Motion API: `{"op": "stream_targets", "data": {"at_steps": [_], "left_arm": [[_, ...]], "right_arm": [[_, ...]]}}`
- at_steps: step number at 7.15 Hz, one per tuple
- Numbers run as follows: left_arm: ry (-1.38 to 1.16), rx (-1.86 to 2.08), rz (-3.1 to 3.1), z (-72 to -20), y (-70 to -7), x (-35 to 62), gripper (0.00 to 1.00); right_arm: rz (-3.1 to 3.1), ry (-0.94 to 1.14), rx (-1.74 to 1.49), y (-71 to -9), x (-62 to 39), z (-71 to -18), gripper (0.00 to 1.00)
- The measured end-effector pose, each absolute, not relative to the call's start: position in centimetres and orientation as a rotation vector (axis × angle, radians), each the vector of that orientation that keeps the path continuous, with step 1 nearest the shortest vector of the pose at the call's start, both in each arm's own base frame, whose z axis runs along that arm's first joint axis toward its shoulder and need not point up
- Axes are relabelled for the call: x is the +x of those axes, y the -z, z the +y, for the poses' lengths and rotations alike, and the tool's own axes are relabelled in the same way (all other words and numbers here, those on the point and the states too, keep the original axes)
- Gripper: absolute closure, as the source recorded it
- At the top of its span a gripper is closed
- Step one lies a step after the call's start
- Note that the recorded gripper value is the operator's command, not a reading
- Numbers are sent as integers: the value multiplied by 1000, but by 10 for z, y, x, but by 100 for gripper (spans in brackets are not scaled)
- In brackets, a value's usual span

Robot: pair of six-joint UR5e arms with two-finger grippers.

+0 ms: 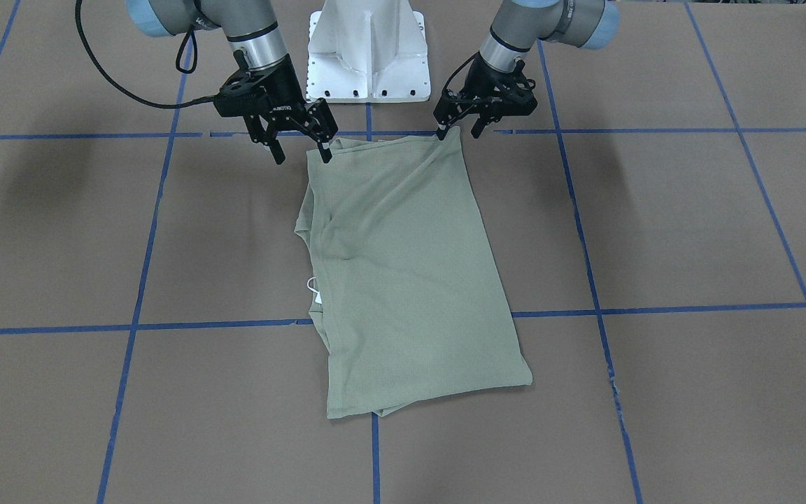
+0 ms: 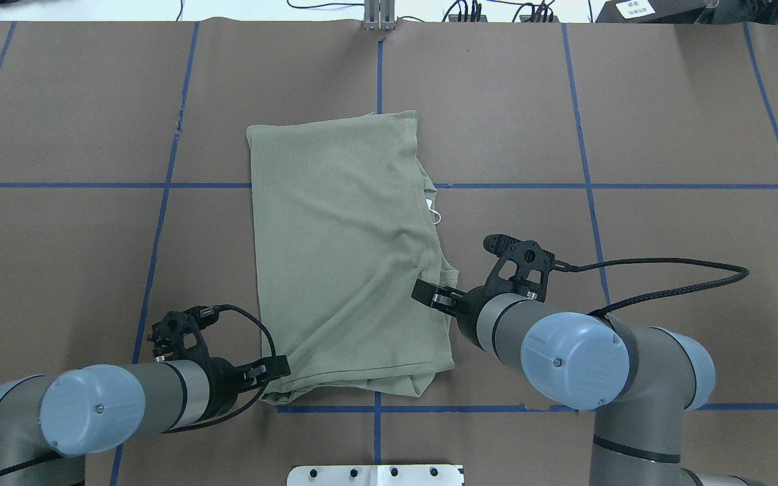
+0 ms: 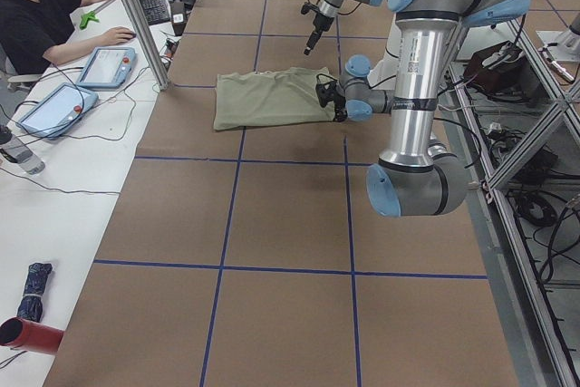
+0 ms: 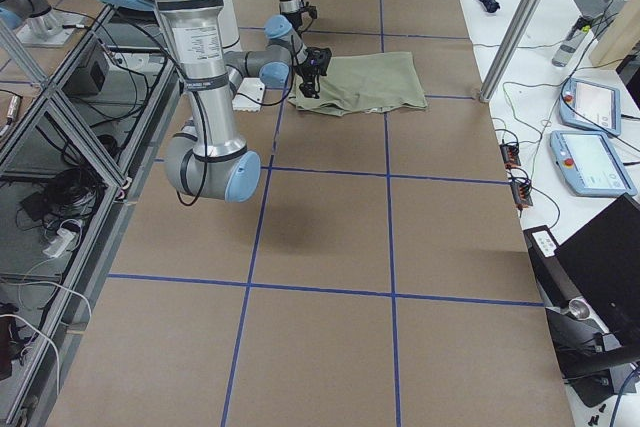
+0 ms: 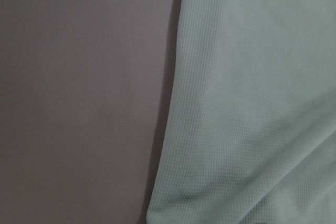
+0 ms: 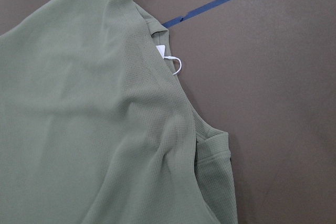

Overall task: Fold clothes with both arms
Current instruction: 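Move both grippers to the shirt's edges nearest the robot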

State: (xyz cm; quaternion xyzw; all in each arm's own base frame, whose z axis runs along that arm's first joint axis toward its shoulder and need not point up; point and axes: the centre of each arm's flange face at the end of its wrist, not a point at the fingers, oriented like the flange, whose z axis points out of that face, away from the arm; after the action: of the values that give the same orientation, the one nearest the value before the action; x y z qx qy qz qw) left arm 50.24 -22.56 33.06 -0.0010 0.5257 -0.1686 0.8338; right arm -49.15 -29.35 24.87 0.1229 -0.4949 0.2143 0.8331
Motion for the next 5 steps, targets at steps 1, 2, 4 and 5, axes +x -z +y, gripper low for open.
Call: {"op": "stream_targets", "data": {"at_steps": [1, 2, 4, 5], "left_arm": [[358, -7, 1113, -223, -331, 505, 34], [359, -10, 1115, -222, -330, 507, 72], [369, -19, 1120, -221, -327, 512, 100], [373, -16, 1121, -221, -326, 514, 100]], "right_arm": [[-1048, -454, 261, -249, -492, -294, 1], [-1049, -454, 261, -249, -492, -293, 1], [-1045, -453, 260, -251, -493, -293, 1], [-1041, -454, 263, -252, -494, -293, 2]]}}
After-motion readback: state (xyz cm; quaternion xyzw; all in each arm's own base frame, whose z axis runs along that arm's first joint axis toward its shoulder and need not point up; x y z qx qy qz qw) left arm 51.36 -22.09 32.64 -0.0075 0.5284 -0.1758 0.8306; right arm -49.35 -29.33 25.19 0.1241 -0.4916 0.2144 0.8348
